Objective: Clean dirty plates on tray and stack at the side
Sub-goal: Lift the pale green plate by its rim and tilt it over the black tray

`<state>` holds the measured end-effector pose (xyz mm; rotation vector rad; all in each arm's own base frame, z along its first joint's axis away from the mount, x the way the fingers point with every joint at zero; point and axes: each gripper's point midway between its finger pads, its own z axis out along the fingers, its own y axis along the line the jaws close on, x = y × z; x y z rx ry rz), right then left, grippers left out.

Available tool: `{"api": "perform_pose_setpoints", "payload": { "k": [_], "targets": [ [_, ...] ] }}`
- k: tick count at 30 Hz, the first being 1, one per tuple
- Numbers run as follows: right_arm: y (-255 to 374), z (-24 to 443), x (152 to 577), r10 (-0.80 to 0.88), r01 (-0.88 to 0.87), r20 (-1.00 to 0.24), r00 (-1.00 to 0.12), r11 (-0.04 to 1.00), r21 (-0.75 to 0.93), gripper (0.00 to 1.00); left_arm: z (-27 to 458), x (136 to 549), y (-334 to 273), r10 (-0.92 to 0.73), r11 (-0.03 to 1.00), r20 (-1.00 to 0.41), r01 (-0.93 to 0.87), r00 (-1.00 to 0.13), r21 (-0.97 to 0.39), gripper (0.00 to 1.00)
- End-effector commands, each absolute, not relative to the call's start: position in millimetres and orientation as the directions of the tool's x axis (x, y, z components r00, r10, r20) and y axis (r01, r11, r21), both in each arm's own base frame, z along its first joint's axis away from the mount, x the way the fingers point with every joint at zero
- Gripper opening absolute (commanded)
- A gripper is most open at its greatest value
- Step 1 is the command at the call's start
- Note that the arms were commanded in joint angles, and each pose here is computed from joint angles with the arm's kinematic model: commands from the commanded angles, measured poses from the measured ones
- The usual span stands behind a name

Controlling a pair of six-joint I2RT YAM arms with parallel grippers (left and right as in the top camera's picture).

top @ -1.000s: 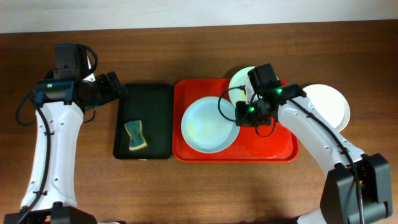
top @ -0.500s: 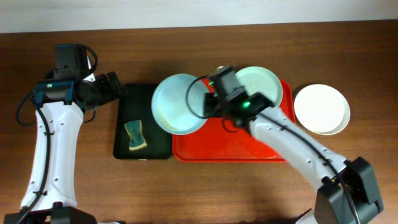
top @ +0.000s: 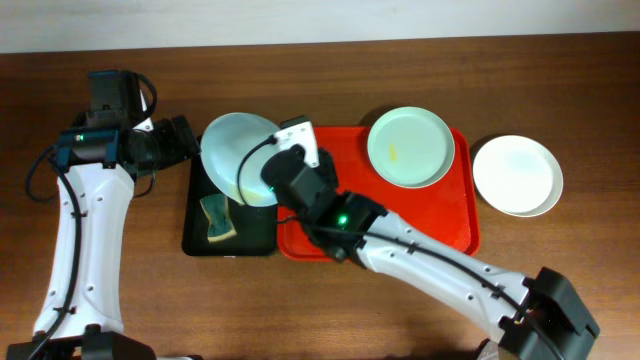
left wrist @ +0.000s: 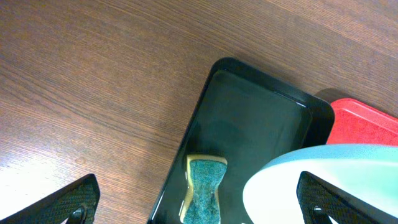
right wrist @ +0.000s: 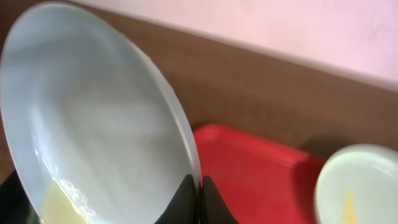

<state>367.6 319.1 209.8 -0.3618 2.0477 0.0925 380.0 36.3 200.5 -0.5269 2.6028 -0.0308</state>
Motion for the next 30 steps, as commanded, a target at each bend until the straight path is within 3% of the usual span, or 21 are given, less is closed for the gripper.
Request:
{"api": "perform_pose_setpoints", "payload": {
  "k": [1, 6, 17, 30],
  "targets": [
    [315.1, 253.5, 371.0, -0.389, -0.252, -0.882, -0.265, 0.911, -0.326, 0.04, 201.1, 380.3, 38.8, -0.382, 0.92, -0.457, -0.375, -0.804, -0.11, 0.99],
    [330.2, 288.0, 371.1, -0.546, -0.252, -0.833, -0.087, 0.821, -0.512, 0.04, 201.1, 380.3, 38.8, -0.382, 0.92, -0.457, -0.375, -0.804, -0.11, 0.99],
    [351.0, 349.0, 363.4, -0.653, -0.161, -0.74, 0.162, 0.722, -0.673, 0.04, 201.1, 380.3, 38.8, -0.382, 0.92, -0.457, -0.375, -0.804, -0.11, 0.99],
    [346.0, 395.8, 359.5, -0.64, -0.035, -0.718, 0.275, 0.74, -0.672, 0.04, 201.1, 380.3, 38.8, -0.382, 0.92, -0.457, -0.375, -0.804, -0.11, 0.99]
  ]
}}
